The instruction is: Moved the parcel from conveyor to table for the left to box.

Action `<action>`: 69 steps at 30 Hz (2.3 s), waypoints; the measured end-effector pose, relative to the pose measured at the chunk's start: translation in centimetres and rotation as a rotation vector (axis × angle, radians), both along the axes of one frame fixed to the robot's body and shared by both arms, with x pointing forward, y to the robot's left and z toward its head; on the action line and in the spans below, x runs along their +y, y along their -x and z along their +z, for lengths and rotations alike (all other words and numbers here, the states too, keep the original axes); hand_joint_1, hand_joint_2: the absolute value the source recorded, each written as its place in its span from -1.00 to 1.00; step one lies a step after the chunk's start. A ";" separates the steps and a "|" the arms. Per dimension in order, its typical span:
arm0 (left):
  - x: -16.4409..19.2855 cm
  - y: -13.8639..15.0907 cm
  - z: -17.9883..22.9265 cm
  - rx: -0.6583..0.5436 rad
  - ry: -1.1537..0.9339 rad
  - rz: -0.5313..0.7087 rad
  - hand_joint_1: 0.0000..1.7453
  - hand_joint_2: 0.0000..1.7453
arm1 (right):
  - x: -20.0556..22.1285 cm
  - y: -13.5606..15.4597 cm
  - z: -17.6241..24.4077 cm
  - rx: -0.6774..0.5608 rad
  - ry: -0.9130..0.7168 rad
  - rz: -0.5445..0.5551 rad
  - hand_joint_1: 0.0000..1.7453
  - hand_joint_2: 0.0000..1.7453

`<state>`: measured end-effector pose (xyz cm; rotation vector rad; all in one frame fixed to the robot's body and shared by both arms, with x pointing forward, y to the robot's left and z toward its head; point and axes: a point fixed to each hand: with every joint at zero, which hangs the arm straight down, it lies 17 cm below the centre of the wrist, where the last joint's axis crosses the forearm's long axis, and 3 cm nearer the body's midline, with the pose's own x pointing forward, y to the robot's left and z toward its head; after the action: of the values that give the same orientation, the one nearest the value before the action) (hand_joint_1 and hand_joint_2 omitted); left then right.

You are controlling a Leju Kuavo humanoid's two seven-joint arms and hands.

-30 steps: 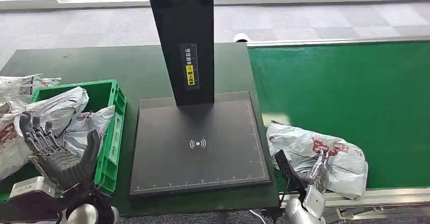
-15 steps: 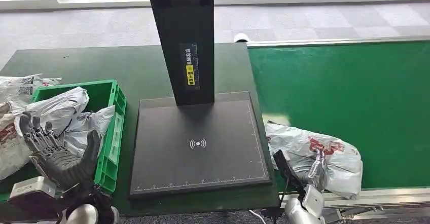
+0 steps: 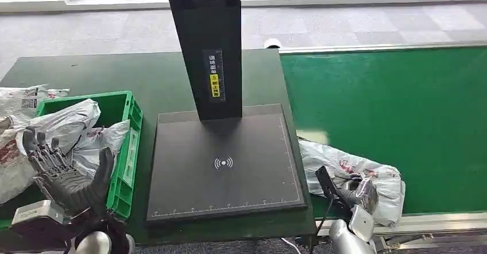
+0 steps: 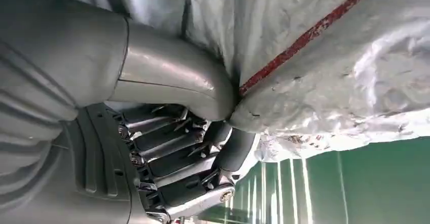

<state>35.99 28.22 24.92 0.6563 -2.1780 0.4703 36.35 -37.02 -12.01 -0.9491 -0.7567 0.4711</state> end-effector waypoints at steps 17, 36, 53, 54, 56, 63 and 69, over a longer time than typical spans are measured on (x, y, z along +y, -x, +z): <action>0.4 0.4 -0.6 0.015 0.001 0.019 -1.00 1.00 | 0.9 -0.9 1.3 -0.111 -0.007 0.028 1.00 1.00; 0.5 0.6 -0.5 0.014 -0.004 0.017 -1.00 1.00 | -2.0 0.1 24.4 -0.951 0.108 -0.040 1.00 1.00; -0.8 -0.2 0.2 -0.004 -0.009 -0.021 -1.00 1.00 | -3.6 4.8 36.3 -1.353 0.222 -0.024 1.00 1.00; -0.8 -0.2 0.2 -0.005 -0.009 -0.021 -1.00 1.00 | -3.6 4.8 36.5 -1.358 0.224 -0.022 1.00 1.00; -0.8 -0.2 0.2 -0.006 -0.010 -0.021 -1.00 1.00 | -3.6 4.9 36.7 -1.363 0.227 -0.021 1.00 1.00; -0.9 -0.3 0.3 -0.009 -0.006 -0.027 -1.00 1.00 | -2.1 4.2 37.4 -1.368 0.217 0.019 1.00 1.00; -1.7 -0.9 0.5 -0.015 -0.014 -0.054 -1.00 1.00 | 3.2 1.0 37.4 -1.325 0.132 0.133 1.00 1.00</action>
<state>36.87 26.50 25.45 0.6017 -2.2094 0.4326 35.36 -33.80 25.37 -1.3056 -2.0001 -0.0734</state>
